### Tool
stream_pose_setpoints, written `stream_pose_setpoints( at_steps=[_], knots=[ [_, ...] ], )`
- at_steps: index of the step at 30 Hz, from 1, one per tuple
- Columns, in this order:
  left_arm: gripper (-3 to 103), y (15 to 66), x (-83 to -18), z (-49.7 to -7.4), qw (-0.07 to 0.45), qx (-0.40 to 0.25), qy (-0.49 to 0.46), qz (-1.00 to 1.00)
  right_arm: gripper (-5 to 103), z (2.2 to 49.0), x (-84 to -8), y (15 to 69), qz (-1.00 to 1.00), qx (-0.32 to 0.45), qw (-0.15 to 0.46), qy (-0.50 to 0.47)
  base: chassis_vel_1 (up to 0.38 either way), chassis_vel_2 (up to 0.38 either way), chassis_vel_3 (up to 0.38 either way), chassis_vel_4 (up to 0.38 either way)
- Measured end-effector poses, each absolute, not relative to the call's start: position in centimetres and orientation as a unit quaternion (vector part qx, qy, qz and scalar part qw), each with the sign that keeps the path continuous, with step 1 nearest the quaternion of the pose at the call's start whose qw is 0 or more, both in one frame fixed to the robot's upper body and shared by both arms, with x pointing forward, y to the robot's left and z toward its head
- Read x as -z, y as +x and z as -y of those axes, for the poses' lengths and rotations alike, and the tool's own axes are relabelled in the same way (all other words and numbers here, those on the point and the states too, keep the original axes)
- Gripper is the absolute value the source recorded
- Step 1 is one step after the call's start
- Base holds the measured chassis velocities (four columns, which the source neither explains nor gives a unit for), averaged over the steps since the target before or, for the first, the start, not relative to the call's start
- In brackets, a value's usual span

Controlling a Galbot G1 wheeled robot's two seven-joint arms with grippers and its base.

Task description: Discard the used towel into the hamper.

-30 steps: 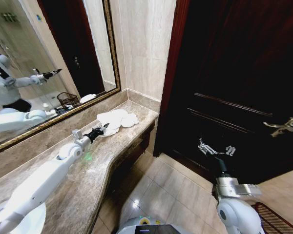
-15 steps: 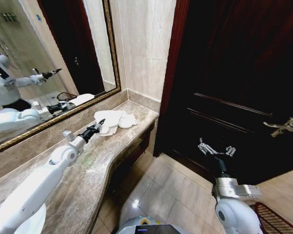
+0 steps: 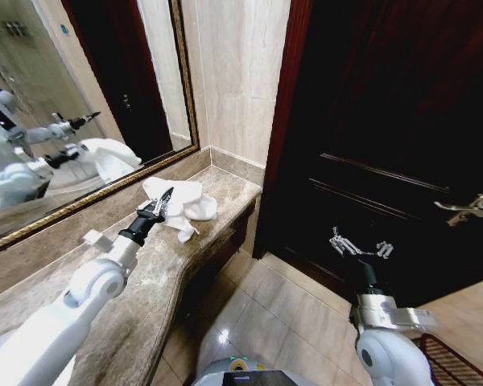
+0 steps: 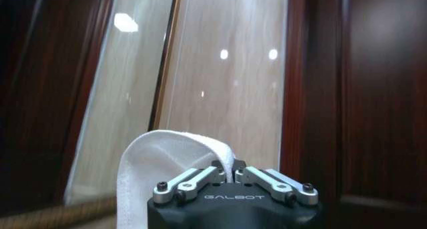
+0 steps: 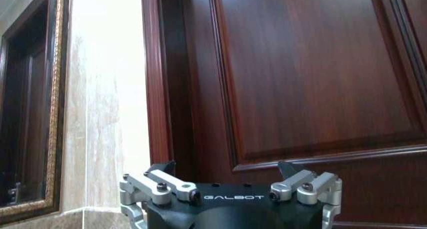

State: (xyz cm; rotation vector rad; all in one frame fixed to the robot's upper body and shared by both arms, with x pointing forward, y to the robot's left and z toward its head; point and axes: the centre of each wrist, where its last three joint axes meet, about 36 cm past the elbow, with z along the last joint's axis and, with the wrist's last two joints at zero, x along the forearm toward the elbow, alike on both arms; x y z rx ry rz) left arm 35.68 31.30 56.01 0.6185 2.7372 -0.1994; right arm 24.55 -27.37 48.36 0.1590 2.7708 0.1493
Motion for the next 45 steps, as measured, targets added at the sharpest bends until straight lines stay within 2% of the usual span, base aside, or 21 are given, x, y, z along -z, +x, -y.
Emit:
stream_pose_setpoints(
  at_steps=[6, 11, 29, 45],
  knots=[
    [2, 32.8, -58.8, -30.6, 0.226, 0.067, 0.194, -0.952, 100, 27.5, -48.3, 24.3, -0.980, -0.055, 0.181, 0.055, 0.000, 0.000, 0.000, 0.000],
    [2, 31.9, -59.3, -30.5, 0.247, 0.072, 0.180, -0.949, 100, 27.6, -48.4, 24.3, -0.980, -0.053, 0.183, 0.052, 0.000, 0.000, 0.000, 0.000],
    [2, 30.6, -60.2, -30.2, 0.242, 0.052, 0.187, -0.951, 100, 27.7, -47.2, 23.3, -0.978, -0.058, 0.190, 0.071, -0.007, -0.009, -0.008, -0.007],
    [2, 31.4, -60.1, -30.1, 0.227, 0.041, 0.209, -0.950, 100, 27.6, -46.5, 23.0, -0.978, -0.066, 0.195, 0.039, -0.084, -0.085, -0.086, -0.087]
  ],
)
